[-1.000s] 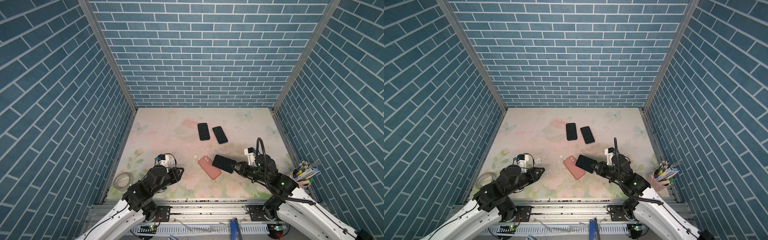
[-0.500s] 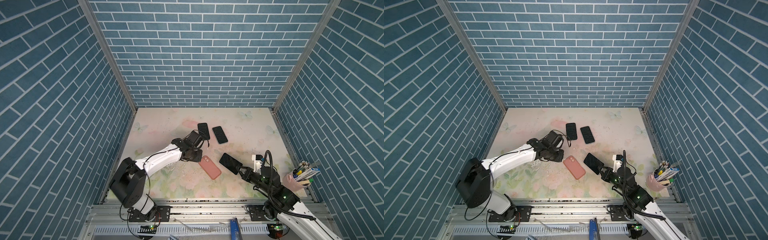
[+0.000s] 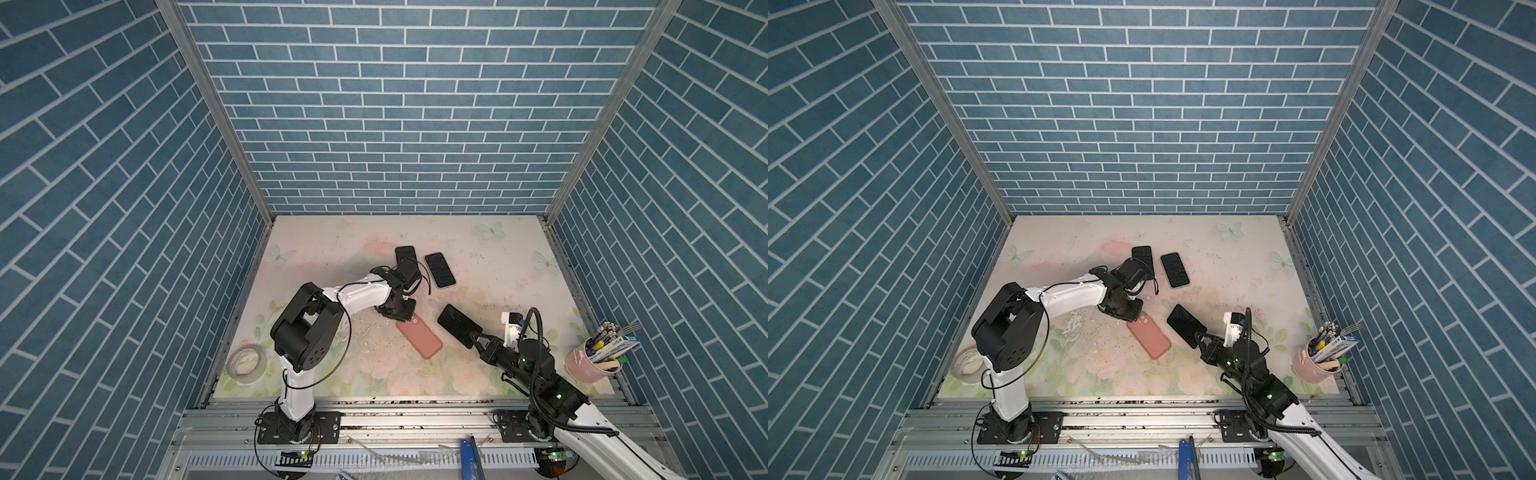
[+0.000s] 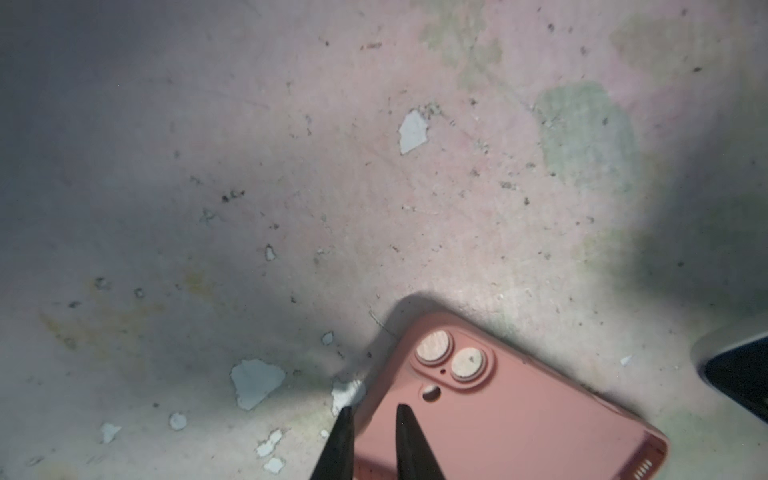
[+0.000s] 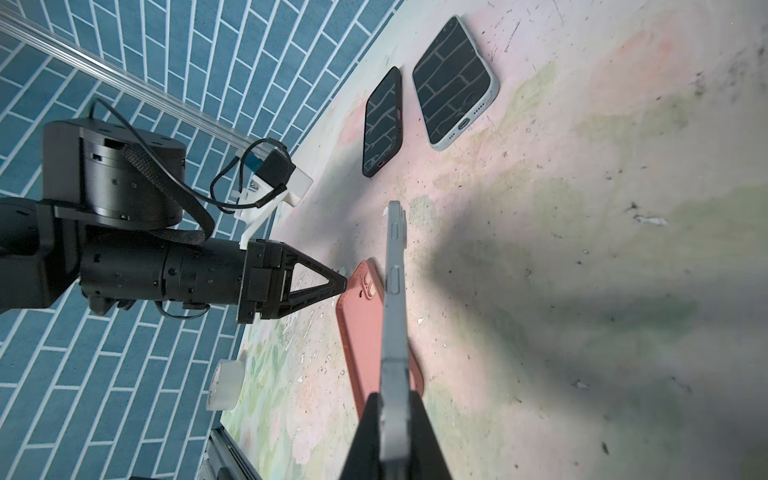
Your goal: Put the phone into the phone case
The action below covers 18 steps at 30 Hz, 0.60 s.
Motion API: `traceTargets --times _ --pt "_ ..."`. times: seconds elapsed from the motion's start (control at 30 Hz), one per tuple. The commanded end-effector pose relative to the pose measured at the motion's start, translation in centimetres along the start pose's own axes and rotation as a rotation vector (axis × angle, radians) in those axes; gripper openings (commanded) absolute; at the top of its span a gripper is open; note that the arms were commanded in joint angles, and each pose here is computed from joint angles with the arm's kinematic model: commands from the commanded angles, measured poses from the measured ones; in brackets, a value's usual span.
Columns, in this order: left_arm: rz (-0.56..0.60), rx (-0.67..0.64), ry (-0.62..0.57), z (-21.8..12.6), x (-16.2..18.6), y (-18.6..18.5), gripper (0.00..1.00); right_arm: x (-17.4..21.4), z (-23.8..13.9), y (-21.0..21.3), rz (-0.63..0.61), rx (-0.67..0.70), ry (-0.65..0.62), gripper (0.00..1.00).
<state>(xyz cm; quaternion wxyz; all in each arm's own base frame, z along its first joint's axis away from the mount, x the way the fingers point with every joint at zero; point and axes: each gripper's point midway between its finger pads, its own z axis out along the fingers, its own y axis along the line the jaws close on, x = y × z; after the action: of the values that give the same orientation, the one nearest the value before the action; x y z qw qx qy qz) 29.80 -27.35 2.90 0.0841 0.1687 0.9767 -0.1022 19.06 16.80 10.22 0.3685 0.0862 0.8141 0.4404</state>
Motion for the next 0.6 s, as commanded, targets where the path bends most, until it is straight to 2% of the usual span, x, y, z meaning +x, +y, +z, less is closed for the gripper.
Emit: traceTargets --times 0.0,0.23,0.57 --pt "-0.048 -0.005 0.028 0.5 0.6 0.3 0.19 -2.2 -0.8 3.8 -0.057 -0.130 -0.072 0.00" --pt "-0.113 -0.059 0.079 0.5 3.5 1.9 0.04 -2.1 -0.6 2.7 -0.071 -0.105 -0.087 0.00" --pt "-0.200 -0.073 0.030 -2.1 6.8 3.4 0.02 -1.0 0.6 3.1 -0.117 -0.126 -0.013 0.00"
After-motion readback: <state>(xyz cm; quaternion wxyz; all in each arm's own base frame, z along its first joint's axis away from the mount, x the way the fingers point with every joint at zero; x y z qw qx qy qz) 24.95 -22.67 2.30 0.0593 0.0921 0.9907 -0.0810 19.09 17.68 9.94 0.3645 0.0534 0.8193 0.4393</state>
